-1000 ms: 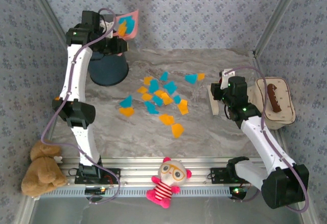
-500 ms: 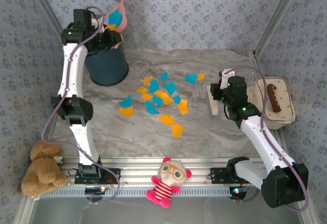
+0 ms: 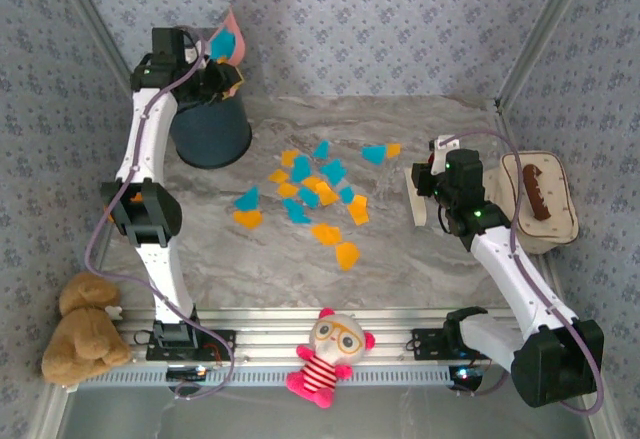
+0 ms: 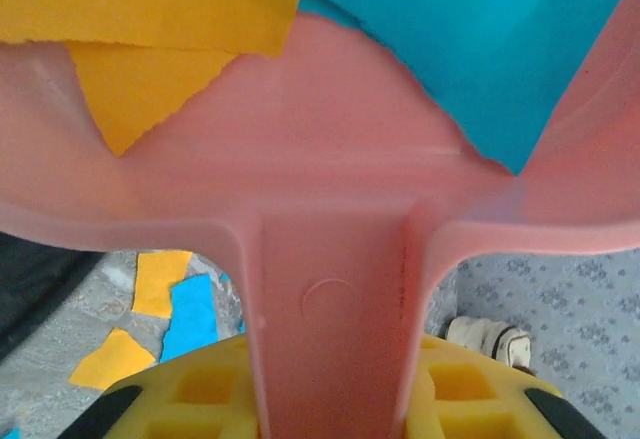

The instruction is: Sweep away the paper scraps from the table

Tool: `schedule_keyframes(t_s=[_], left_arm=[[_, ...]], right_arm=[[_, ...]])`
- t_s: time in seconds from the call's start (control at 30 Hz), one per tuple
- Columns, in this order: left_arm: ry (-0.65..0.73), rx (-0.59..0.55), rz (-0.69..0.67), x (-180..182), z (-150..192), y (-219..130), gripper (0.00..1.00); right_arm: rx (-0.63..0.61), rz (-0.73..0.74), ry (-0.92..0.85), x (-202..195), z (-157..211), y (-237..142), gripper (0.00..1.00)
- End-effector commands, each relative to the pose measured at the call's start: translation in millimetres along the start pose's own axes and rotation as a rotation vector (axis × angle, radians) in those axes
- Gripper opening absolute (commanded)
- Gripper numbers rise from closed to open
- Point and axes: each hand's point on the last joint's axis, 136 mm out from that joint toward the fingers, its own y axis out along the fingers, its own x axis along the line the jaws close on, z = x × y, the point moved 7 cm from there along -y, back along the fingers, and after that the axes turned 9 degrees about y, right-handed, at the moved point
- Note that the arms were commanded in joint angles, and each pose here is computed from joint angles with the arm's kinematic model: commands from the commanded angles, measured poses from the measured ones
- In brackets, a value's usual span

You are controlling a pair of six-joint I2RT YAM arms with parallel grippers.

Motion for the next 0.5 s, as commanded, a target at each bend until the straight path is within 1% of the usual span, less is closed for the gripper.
schedule_keyframes(t_s=[0.0,0.33,0.47], left_arm=[[0.012,-0.137,0.057,-26.4,-14.2,-33.4,0.0],[-0.054,-0.203,0.104,-26.9,-13.2,-36.7,0.0],[-0.112,-0.241,0.144,-25.6,-14.3,-40.3,0.0]], right_arm=[[-0.029,-0.011,0.025,0.5,-4.0,-3.2,0.0],[-0.022,-0.013,0.028,0.9,-1.7,-2.3,0.0],[-0.022,-0.011,0.028,0.6,-1.5,-2.6,0.0]])
